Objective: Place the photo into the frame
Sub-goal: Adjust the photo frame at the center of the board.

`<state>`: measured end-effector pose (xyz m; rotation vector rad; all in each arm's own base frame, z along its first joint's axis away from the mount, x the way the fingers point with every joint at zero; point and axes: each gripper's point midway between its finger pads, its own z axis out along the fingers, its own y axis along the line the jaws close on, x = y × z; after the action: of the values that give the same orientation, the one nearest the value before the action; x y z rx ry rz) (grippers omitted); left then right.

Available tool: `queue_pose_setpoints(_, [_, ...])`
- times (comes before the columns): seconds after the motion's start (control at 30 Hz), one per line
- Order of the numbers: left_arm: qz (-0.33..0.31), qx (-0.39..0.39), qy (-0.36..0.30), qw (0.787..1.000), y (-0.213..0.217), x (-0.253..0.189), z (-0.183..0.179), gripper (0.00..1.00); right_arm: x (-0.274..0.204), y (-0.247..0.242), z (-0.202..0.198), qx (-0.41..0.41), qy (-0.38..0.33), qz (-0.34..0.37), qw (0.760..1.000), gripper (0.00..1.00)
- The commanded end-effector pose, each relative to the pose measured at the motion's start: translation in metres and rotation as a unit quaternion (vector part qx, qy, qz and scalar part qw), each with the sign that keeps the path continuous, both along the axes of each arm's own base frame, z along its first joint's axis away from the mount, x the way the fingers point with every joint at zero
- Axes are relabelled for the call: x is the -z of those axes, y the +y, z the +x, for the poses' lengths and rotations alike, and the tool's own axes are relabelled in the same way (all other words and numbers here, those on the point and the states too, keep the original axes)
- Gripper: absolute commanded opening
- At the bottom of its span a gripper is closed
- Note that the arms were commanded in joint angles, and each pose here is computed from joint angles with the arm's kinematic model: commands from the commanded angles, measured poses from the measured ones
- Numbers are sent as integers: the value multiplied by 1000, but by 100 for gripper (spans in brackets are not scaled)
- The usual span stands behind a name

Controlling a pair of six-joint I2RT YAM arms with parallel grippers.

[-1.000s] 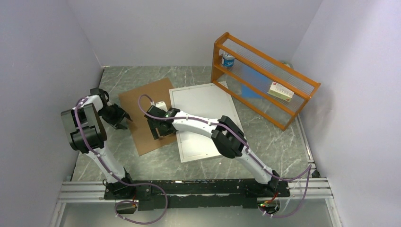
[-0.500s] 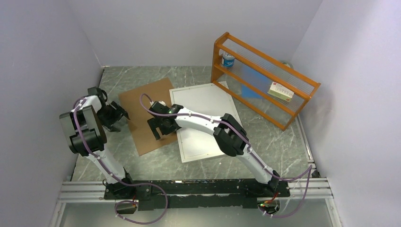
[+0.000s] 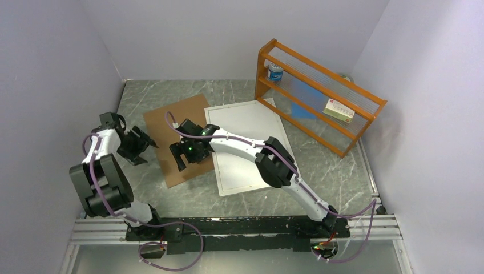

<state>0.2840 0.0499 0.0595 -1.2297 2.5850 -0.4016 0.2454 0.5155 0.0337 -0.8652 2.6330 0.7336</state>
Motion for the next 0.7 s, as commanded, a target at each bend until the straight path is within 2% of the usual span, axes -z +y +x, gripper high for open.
queue_pose_setpoints(0.0, [-48, 27, -124, 991, -20, -55, 27, 75, 50, 5, -28, -12, 47, -17, 999, 88])
queue_pose_setpoints(0.13, [-119, 61, -176, 975, -46, -71, 33, 68, -2, 3, 7, 32, -31, 5, 999, 85])
queue_pose_setpoints(0.23, [-130, 62, -173, 974, -48, -64, 35, 61, -53, -9, 29, 67, -88, 25, 994, 81])
queue_pose_setpoints(0.33, [-147, 65, -186, 969, -51, -68, 44, 59, -84, -34, 43, 103, -130, 25, 986, 76])
queue_pose_setpoints(0.53, [-197, 90, -181, 959, -77, -62, 55, 58, -95, -100, 53, 158, -154, -34, 975, 71])
queue_pose_setpoints(0.67, [-177, 111, -133, 969, -102, -37, 45, 58, -88, -141, 51, 171, -158, -65, 970, 74])
